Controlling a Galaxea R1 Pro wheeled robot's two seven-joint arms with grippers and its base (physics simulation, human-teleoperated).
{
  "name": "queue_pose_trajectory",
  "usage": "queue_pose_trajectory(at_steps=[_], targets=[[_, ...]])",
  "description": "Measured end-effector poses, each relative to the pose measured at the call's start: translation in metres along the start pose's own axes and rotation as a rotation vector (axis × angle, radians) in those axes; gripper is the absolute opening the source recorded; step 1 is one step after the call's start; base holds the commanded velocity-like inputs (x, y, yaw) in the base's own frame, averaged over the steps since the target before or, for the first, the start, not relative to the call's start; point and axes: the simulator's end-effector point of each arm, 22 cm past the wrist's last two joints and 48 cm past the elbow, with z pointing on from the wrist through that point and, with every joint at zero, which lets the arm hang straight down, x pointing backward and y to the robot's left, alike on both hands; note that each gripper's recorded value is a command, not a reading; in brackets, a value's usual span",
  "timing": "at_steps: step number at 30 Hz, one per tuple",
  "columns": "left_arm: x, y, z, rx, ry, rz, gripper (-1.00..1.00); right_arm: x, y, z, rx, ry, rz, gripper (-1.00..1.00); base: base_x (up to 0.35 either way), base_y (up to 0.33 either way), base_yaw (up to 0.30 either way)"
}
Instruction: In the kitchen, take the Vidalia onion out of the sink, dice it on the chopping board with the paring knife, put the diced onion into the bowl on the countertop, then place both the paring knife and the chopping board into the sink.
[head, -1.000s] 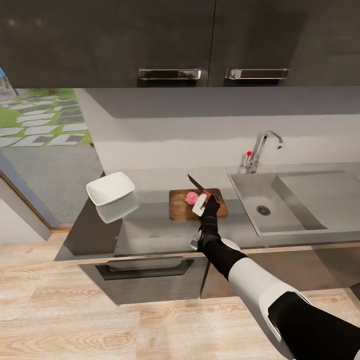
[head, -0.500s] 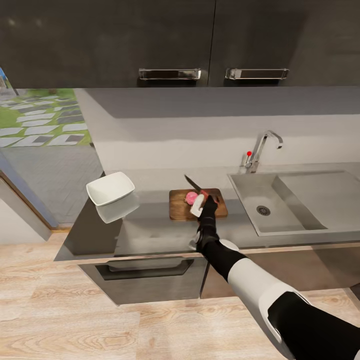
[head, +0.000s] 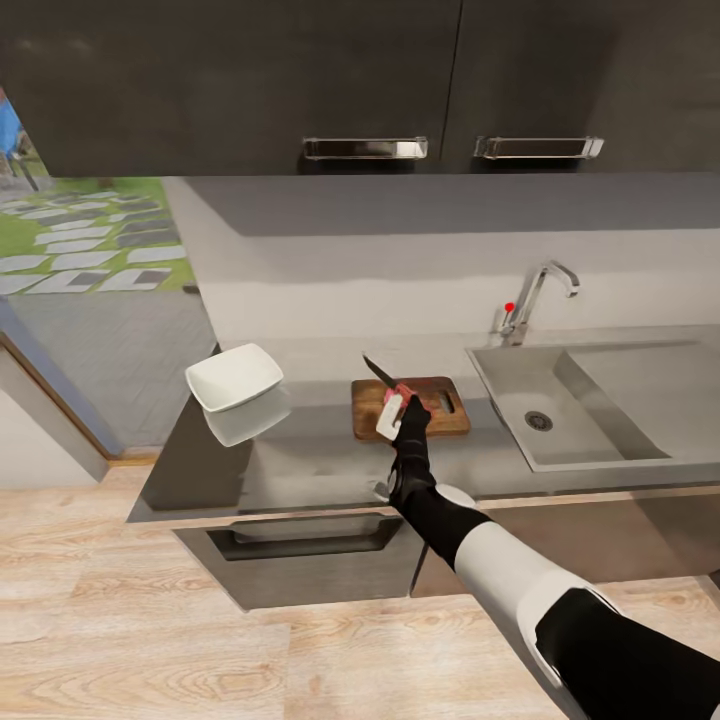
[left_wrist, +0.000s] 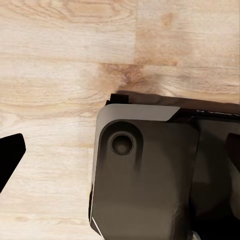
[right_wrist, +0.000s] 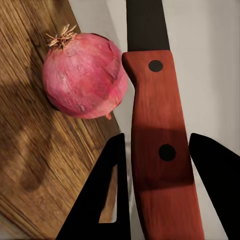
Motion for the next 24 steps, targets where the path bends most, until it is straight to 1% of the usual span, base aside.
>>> queue_pose_trajectory(at_steps=[10, 18, 24], targets=[[0.0001, 0.0001, 0.0000, 0.000, 0.000, 0.000, 1.00, 0.0003, 0.0015, -0.0009, -0.001, -0.001, 0.000, -1.00, 0.000, -0.003, 0.000], [0.0001, 0.0000, -0.0001, 0.000, 0.000, 0.000, 1.00, -0.0005, 0.0014, -0.0010, 0.000, -0.004, 0.002, -1.00, 0.075, -0.184, 0.000], [0.0000, 0.0000, 0.0000, 0.000, 0.000, 0.000, 1.00, -0.0007, 0.0014, -0.0009, 0.000, -0.005, 0.002, -1.00, 0.029, -0.039, 0.000]])
